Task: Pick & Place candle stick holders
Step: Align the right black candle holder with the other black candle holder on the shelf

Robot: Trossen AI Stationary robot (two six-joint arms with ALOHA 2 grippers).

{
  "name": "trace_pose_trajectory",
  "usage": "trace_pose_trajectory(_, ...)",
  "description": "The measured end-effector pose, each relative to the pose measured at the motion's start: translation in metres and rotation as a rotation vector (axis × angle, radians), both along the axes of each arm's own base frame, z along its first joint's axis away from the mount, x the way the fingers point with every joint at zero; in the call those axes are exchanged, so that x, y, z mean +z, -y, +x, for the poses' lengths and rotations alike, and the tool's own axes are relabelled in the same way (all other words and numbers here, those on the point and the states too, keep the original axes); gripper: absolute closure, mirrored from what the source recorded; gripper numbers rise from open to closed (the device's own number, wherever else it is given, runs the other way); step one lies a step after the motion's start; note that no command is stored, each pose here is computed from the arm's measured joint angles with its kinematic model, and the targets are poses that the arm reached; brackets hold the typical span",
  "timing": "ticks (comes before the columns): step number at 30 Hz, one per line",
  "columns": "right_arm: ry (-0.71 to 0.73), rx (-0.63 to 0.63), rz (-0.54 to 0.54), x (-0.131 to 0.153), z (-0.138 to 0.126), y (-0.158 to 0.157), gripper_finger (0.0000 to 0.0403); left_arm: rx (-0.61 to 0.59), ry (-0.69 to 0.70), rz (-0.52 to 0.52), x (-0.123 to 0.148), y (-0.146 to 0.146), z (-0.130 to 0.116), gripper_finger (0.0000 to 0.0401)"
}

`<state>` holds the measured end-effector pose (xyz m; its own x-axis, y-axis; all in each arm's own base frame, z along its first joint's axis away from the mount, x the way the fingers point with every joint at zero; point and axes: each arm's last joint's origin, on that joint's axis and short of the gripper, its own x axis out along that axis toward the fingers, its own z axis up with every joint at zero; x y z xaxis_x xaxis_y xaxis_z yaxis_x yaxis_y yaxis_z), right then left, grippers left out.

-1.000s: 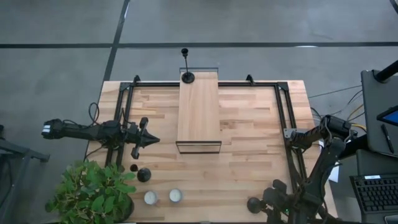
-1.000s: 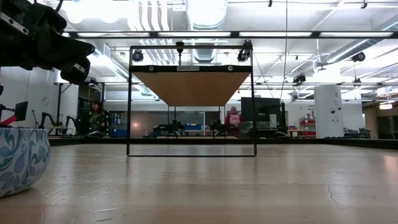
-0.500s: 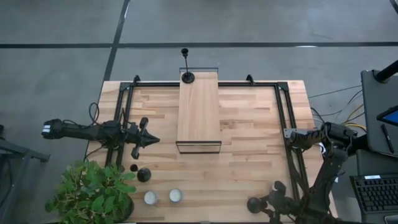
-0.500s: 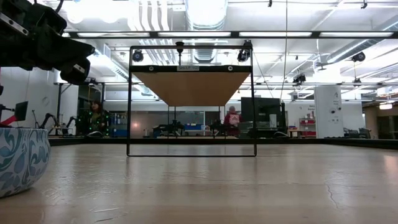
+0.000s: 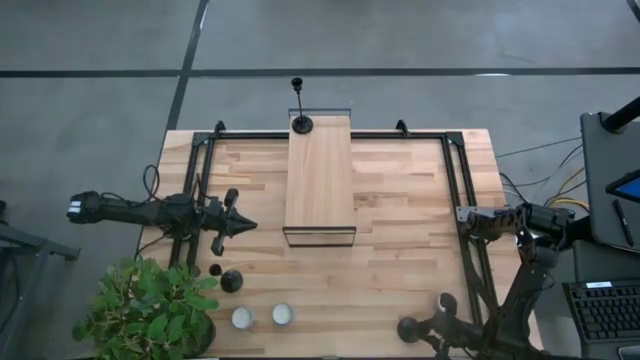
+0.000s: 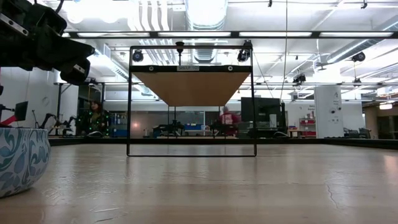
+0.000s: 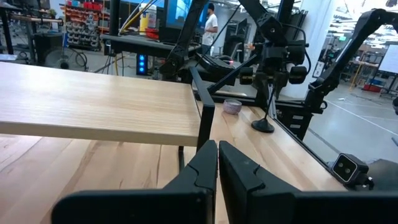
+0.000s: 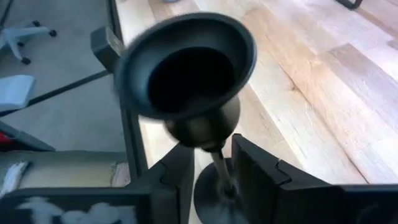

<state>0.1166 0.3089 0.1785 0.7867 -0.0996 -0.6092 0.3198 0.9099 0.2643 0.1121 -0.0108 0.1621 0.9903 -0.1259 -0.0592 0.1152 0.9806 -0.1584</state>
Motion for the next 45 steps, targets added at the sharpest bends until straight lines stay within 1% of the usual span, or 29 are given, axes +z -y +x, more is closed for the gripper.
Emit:
trace_pose_trajectory(6, 0.025, 0.014, -0.007, 0.001, -0.006, -0.002, 0.0354, 0.0, -0.001, 0.0, 0.0, 0.0, 0.0, 0.0387)
trace_pose_trajectory(11, 0.098, 0.017, -0.049, 0.003, -0.005, -0.002, 0.0389, 0.0, -0.001, 0.0, 0.0, 0.0, 0.0, 0.0387)
trace_pose_trajectory(20, 0.184, 0.023, -0.124, 0.005, -0.004, -0.001, 0.0394, 0.0, 0.0, 0.0, 0.0, 0.0, 0.0, 0.0387)
trace_pose_trajectory(22, 0.175, 0.02, -0.114, 0.005, -0.004, -0.001, 0.0394, 0.001, 0.0, 0.0, 0.0, 0.0, 0.0, 0.0387)
trace_pose_trajectory(25, 0.121, 0.016, -0.079, 0.003, -0.005, 0.0, 0.0394, 0.0, 0.0, 0.0, 0.0, 0.0, 0.0, 0.0387)
trace_pose_trajectory(29, 0.038, 0.009, 0.013, 0.002, -0.006, -0.003, 0.0394, 0.0, 0.0, 0.0, 0.0, 0.0, 0.0, 0.0387)
trace_pose_trajectory(32, 0.027, -0.006, 0.08, 0.001, -0.006, -0.006, 0.0394, 0.0, -0.001, 0.0, 0.0, 0.0, 0.0, 0.0387)
trace_pose_trajectory(35, 0.02, -0.004, 0.122, 0.002, -0.005, -0.009, 0.0392, 0.0, 0.0, 0.0, 0.0, 0.0, 0.0, 0.0387)
trace_pose_trajectory(38, 0.026, -0.011, 0.145, 0.003, -0.001, -0.01, 0.0378, 0.0, 0.0, 0.0, 0.0, 0.0, 0.0, 0.0387)
trace_pose_trajectory(41, 0.028, -0.013, 0.138, 0.001, 0.003, -0.011, 0.0352, 0.0, 0.0, 0.0, 0.0, 0.0, 0.0, 0.0387)
trace_pose_trajectory(45, 0.026, -0.011, 0.097, -0.003, 0.009, -0.009, 0.0308, 0.001, 0.0, 0.0, 0.0, 0.0, 0.0, 0.0387)
